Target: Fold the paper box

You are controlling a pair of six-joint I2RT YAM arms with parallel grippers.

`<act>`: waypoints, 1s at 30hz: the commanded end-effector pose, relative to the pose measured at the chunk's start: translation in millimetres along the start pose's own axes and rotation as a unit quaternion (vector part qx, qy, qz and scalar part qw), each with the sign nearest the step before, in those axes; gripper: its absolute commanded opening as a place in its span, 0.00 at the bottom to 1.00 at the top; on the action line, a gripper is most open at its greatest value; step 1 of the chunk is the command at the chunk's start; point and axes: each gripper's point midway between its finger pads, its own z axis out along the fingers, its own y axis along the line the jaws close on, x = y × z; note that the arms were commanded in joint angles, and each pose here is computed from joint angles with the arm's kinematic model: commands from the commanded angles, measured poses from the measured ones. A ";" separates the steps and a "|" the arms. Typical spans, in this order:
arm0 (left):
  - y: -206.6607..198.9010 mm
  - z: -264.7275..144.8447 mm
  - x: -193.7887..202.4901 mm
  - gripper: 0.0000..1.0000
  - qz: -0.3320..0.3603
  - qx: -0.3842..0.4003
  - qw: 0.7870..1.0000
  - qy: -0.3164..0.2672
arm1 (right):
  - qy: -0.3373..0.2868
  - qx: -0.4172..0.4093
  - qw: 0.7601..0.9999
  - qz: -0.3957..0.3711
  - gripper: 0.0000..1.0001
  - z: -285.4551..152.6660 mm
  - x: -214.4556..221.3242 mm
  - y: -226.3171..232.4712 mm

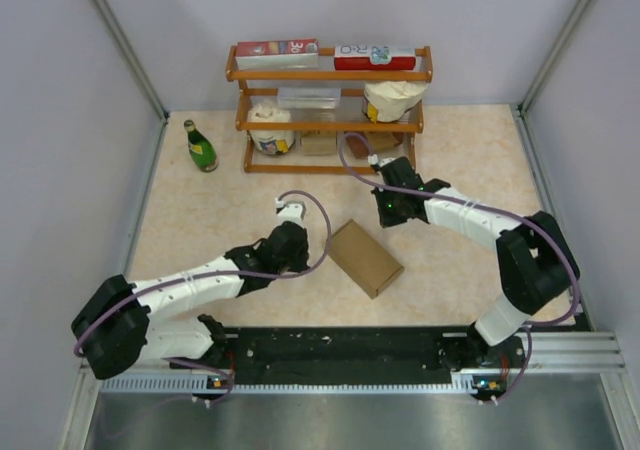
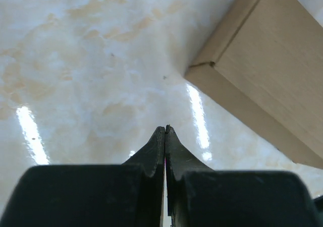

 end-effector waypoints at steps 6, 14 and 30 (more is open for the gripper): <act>-3.1 34.2 -24.2 0.00 0.002 0.008 1.000 0.017 | -0.006 -0.028 0.998 -0.062 0.00 24.6 -37.2 -0.3; -14.6 50.6 -9.8 0.00 -0.014 0.036 0.998 0.040 | 0.012 -0.095 0.993 -0.067 0.00 33.8 -34.7 16.9; -37.1 76.7 -19.5 0.00 -0.016 0.060 0.997 0.044 | 0.040 -0.167 0.982 -0.076 0.00 30.7 -11.9 47.7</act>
